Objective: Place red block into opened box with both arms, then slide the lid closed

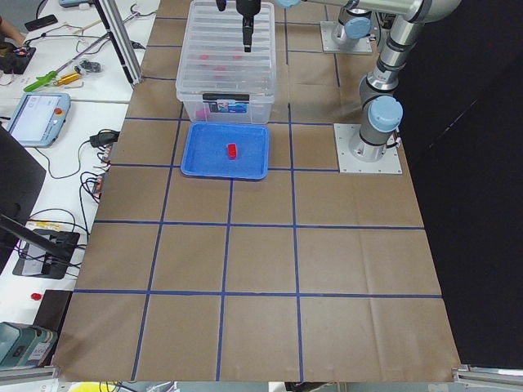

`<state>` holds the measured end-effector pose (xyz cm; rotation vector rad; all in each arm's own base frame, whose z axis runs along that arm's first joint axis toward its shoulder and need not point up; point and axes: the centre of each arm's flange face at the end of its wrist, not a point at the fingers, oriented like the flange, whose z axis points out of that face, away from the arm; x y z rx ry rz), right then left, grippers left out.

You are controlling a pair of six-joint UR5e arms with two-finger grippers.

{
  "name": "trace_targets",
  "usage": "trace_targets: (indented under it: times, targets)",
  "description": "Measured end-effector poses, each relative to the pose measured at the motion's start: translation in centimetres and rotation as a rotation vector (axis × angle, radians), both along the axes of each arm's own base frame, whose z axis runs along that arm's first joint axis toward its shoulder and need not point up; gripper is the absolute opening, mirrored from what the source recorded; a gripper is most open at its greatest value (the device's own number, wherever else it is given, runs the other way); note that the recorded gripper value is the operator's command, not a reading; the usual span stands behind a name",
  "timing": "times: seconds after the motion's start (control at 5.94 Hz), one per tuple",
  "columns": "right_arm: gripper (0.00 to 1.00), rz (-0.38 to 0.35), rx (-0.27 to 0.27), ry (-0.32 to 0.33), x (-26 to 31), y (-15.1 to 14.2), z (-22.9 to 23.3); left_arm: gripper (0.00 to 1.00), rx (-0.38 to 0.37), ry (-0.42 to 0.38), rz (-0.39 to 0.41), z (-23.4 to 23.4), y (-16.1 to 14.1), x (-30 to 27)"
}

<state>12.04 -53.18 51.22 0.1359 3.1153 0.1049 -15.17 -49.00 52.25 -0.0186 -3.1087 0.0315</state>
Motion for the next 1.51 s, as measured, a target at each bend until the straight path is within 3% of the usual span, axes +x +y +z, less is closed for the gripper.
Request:
trace_targets:
  times: [1.18, 1.51]
  targets:
    - [1.0, 0.002, 0.004, -0.002, 0.0, -0.1, -0.3, 0.98, 0.009, 0.001, -0.006, -0.2, 0.0, -0.2]
    - [1.0, 0.058, -0.003, -0.004, -1.0, -1.0, -1.3, 0.98, 0.019, -0.001, -0.01, 0.1, 0.6, -0.4]
